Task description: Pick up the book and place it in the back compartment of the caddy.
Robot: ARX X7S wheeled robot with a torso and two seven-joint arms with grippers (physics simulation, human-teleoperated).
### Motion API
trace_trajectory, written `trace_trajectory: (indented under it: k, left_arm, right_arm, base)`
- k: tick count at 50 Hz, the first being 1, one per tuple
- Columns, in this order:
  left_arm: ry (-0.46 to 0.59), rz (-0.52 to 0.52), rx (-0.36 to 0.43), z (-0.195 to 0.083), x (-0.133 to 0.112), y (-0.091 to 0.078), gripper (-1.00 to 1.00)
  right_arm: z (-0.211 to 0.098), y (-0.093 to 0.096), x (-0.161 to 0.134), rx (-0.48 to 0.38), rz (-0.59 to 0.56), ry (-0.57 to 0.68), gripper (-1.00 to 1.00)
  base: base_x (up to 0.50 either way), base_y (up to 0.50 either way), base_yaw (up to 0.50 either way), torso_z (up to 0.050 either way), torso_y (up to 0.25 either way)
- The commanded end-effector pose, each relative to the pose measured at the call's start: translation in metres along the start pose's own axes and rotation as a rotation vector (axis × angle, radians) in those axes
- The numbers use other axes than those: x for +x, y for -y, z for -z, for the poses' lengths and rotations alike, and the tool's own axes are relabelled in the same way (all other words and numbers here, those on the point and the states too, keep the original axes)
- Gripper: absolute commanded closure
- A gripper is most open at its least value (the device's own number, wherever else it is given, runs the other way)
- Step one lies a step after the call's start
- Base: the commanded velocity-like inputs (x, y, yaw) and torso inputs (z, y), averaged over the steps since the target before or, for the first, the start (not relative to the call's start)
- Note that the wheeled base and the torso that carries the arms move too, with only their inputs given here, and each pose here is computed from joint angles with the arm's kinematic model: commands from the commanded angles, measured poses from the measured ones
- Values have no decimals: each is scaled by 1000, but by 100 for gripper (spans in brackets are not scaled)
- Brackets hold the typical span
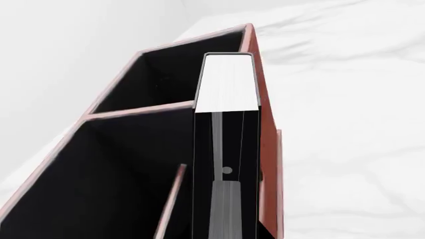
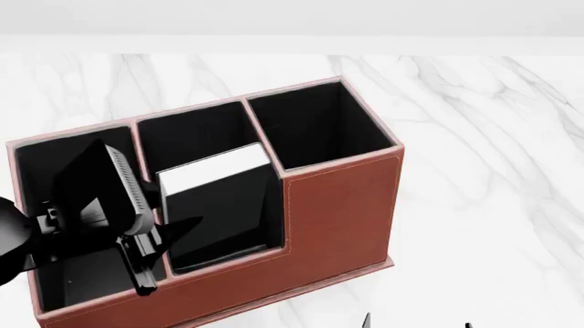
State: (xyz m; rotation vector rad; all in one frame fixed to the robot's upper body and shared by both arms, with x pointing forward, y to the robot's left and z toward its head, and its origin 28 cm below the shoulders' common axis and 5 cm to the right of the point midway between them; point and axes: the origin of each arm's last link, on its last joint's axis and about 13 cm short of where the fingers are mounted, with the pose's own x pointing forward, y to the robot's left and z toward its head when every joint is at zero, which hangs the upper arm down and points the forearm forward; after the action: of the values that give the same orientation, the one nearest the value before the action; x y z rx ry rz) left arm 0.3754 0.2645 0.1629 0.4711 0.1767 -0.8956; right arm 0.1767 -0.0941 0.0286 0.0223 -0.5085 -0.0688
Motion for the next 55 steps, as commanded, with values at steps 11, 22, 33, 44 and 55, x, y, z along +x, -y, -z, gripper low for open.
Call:
trace_trajectory:
  k: [11, 22, 33, 44, 55]
  left_arm:
    - [45, -16, -41, -4, 17, -11, 100]
    - [28, -21, -52, 6, 25, -14, 100]
    - [9, -22, -74, 15, 32, -16, 100]
    - [-21, -25, -102, 25, 39, -18, 100]
    - [-11, -12, -120, 27, 43, -13, -100]
  right_arm:
    - [2, 0, 1, 4, -2, -9, -100]
    - [2, 0, 1, 5, -2, -11, -100]
    - [2, 0, 1, 4, 0, -11, -100]
    - [2, 1, 2, 7, 4, -11, -100]
    - [1, 2, 2, 10, 7, -9, -100]
  base:
    - [0, 0, 0, 0, 2]
    - [0, 0, 0, 0, 1]
    - [0, 0, 0, 1, 2]
    - [0, 0, 0, 0, 1]
    - [0, 0, 0, 0, 2]
